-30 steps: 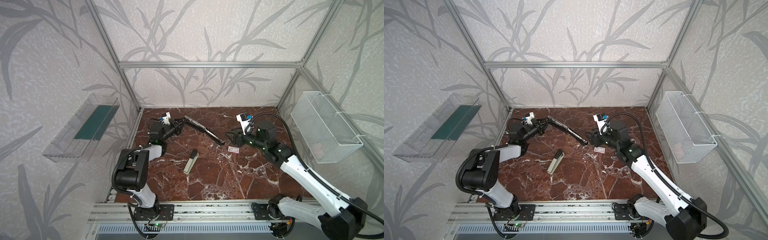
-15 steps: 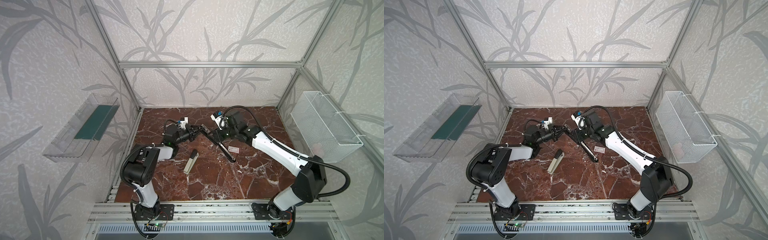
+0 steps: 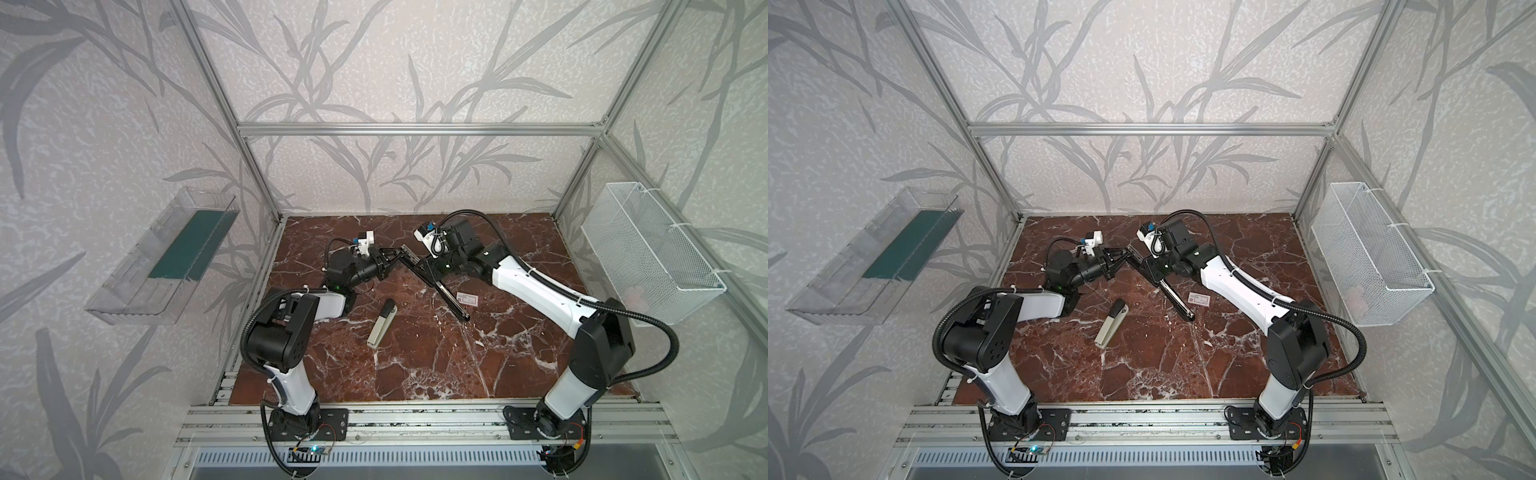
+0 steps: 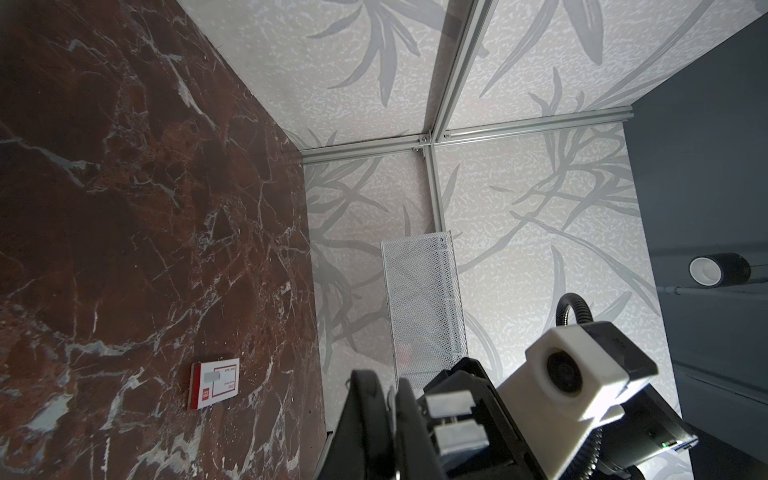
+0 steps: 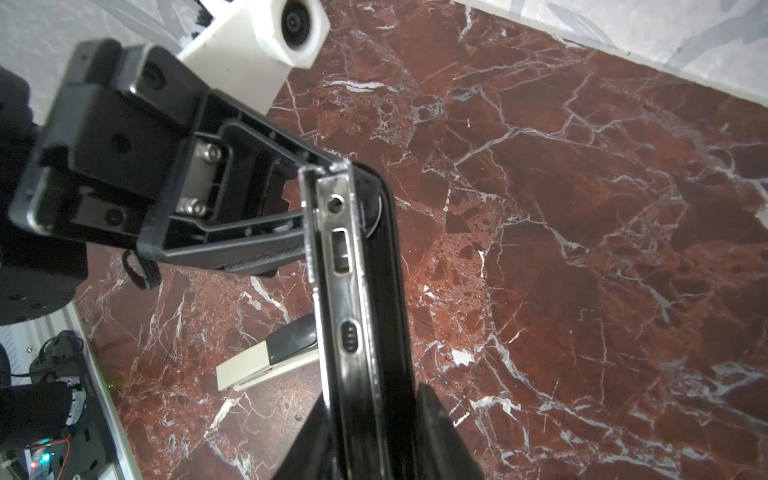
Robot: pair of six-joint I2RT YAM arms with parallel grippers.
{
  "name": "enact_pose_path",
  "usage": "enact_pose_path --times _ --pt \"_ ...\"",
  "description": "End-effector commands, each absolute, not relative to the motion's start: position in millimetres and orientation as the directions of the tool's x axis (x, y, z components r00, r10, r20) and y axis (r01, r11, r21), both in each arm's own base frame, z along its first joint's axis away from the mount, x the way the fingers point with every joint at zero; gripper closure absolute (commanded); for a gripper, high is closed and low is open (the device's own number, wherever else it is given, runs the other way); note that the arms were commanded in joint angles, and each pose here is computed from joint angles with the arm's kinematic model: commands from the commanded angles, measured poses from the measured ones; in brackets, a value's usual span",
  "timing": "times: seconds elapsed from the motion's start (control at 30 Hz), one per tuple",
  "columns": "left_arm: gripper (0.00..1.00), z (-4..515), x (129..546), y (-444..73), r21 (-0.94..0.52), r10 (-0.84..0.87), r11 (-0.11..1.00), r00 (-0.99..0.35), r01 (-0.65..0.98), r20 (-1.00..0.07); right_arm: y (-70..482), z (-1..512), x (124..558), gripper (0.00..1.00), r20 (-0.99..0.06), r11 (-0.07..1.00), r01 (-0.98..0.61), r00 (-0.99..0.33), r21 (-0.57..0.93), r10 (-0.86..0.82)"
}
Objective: Load the staples into the stapler
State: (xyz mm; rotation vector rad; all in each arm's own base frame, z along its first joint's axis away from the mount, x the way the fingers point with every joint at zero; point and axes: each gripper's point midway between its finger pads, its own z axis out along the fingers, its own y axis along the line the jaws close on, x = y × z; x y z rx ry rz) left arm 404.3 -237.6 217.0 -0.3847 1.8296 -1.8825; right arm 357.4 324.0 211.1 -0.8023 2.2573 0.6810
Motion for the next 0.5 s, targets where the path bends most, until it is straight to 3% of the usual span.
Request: enact_pose_path --times 0.0,0.2,0.37,0.47 --pt "1.0 252 399 -240 -0.969 -0.505 -0.059 -0.845 0.24 -0.179 336 212 359 0.82 -0.711 0.641 -0.726 -0.586 0.248 -0.388" --pt "1.0 250 405 -229 -0.97 -0.529 -0.074 -0.833 0.232 -0.158 344 213 364 0.97 -0.728 0.599 -0.773 -0.532 0.21 -0.432" --pt "0.67 245 412 -205 -0.974 -0.582 -0.063 -0.801 0.218 -0.142 346 213 377 1.0 -0.743 0.592 -0.793 -0.483 0.145 -0.464" --pt "0.58 234 414 -174 -0.981 -0.645 -0.041 -0.755 0.189 -0.118 346 205 389 1.0 -0.736 0.587 -0.804 -0.453 0.094 -0.503"
